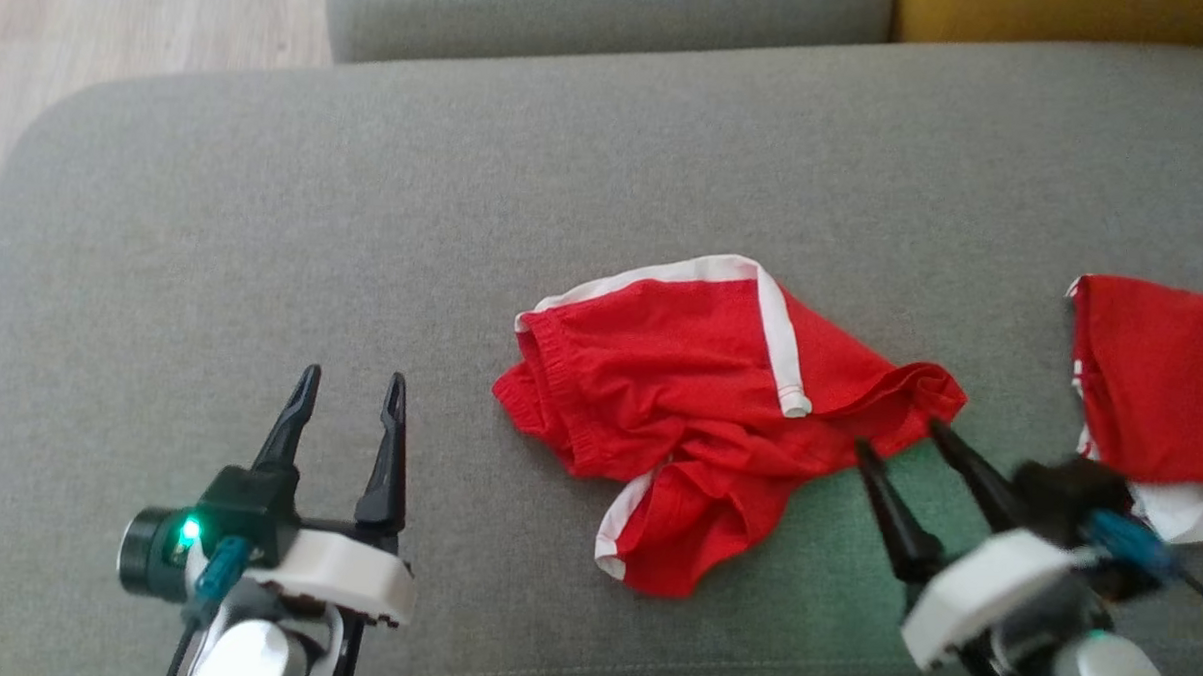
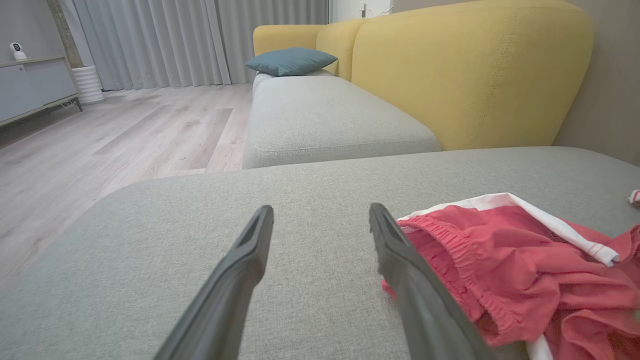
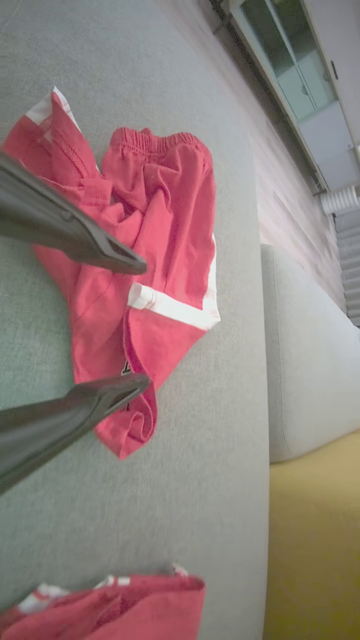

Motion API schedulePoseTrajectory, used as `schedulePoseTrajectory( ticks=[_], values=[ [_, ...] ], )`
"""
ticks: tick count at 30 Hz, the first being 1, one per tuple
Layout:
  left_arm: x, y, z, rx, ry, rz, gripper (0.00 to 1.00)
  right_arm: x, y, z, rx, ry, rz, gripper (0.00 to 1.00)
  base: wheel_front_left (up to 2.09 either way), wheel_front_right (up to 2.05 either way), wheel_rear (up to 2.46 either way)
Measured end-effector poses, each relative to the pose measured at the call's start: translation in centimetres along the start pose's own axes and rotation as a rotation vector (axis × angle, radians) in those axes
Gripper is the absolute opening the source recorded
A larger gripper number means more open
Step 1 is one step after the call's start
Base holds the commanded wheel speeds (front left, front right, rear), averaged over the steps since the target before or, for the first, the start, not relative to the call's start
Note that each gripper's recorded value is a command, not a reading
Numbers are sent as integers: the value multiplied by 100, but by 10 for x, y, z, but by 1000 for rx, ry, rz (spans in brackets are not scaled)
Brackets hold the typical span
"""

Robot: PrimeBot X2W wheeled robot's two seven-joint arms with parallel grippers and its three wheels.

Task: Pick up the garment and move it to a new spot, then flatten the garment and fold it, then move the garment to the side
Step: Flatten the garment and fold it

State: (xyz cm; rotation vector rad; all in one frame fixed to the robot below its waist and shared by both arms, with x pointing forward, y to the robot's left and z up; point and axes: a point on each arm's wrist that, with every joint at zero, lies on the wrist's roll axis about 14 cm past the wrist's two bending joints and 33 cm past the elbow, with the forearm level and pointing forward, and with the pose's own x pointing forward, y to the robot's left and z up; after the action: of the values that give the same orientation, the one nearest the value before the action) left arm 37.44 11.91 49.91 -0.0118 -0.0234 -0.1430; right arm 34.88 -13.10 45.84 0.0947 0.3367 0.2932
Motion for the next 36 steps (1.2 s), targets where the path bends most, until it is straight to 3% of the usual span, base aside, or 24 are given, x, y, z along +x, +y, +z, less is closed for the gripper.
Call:
schedulePoseTrajectory(
  ticks=[7,13,14,15,16,24,31,32,33,34,36],
  values=[
    [17,2,-3,-4,3,1,100,42,15,-16,-80,140,110,100,0,0,0],
    [23,2,-11,-14,17,2,100,58,10,-44,-115,269,125,100,0,0,0],
    [23,1,-13,-15,22,1,100,60,8,-45,-120,275,123,73,0,0,0],
    [23,0,-14,-17,25,-1,100,62,6,-45,-124,277,121,29,0,0,0],
    [23,0,-15,-18,28,-2,100,64,5,-44,-126,273,119,0,0,0,0],
    [26,0,-16,-13,25,-1,100,73,-7,-19,-99,163,89,0,0,0,0],
    [27,3,-18,-11,28,5,100,92,-65,34,-40,4,-58,0,0,0,0],
    [29,4,-17,-10,24,6,100,94,-72,36,-24,-4,-73,14,0,0,0],
    [30,4,-16,-9,22,7,100,96,-77,36,14,-14,-87,85,0,0,0],
    [31,4,-16,-9,22,7,100,98,-82,33,23,-6,-100,100,0,0,0],
    [31,5,-17,-9,24,10,100,99,-92,24,78,0,-128,100,0,0,0]
  ],
)
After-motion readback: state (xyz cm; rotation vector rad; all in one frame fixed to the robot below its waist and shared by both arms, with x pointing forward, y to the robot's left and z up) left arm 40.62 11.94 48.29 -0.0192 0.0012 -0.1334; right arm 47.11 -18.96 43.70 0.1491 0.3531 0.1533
